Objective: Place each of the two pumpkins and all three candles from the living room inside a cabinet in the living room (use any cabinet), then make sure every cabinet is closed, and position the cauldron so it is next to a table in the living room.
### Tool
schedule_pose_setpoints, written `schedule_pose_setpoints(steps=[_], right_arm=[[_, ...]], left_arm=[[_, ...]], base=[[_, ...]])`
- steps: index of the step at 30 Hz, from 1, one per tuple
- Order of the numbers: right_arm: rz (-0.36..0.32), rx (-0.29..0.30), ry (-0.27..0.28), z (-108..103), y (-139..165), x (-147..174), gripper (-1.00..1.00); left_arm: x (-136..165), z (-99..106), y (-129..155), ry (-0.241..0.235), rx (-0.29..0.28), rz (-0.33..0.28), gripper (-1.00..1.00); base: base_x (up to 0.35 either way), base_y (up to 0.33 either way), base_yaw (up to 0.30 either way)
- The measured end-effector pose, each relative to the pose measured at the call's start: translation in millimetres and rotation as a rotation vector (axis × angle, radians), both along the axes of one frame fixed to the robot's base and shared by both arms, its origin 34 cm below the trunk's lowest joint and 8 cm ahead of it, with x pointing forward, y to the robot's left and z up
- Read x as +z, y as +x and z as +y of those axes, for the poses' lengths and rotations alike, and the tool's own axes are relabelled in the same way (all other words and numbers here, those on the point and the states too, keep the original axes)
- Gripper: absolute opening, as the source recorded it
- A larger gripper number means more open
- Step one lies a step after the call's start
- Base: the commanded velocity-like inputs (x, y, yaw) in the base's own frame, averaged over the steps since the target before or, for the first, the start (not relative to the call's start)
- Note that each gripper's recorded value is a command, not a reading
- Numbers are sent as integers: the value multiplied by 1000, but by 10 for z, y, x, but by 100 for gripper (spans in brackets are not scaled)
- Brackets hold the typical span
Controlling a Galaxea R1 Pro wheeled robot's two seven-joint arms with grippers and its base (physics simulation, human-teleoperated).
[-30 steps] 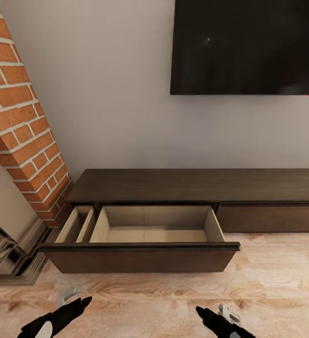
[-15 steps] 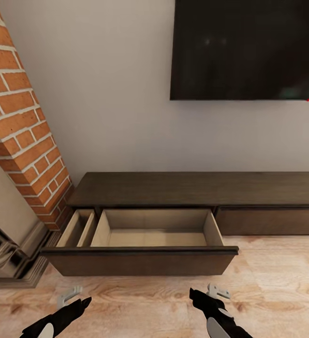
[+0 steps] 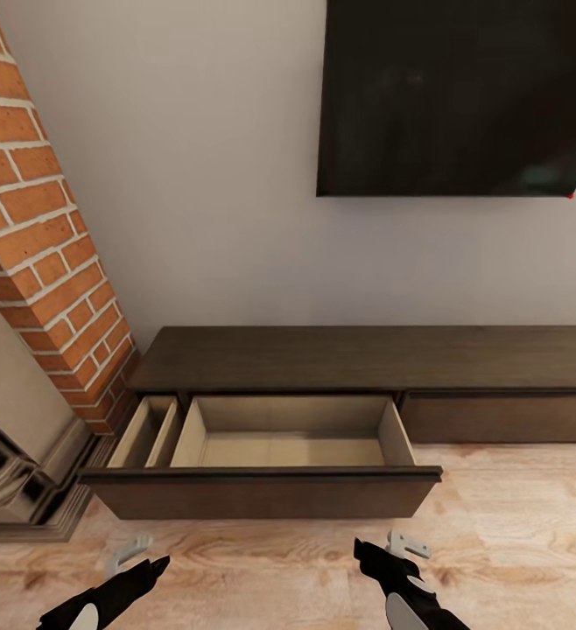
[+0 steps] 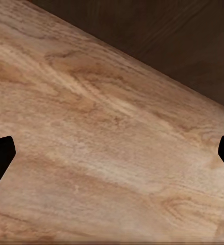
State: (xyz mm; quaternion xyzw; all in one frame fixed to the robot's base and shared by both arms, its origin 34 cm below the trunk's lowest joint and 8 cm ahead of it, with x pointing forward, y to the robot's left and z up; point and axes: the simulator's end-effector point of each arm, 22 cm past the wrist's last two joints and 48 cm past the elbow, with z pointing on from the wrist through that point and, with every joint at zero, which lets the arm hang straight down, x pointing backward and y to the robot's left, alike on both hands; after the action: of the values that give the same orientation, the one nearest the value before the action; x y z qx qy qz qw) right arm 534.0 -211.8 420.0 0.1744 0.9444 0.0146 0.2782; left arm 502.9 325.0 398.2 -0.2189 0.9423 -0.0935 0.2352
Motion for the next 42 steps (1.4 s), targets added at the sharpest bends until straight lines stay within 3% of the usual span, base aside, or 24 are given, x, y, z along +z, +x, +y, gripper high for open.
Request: schedule_pose_setpoints(steps=[15,27,42], right_arm=[[1,-7,3,-3,43,294,100],[9,-1,1,5,59,515,100],[11,3,4,35,58,568,100]], left_arm=[[300,2,45,-6,6,2,100],[542,6,84,-9,1,-2,100],[604,20,95,-11,5,-3,100]], base=[[-48,0,31],[-317,0,278],[-328,0,292]])
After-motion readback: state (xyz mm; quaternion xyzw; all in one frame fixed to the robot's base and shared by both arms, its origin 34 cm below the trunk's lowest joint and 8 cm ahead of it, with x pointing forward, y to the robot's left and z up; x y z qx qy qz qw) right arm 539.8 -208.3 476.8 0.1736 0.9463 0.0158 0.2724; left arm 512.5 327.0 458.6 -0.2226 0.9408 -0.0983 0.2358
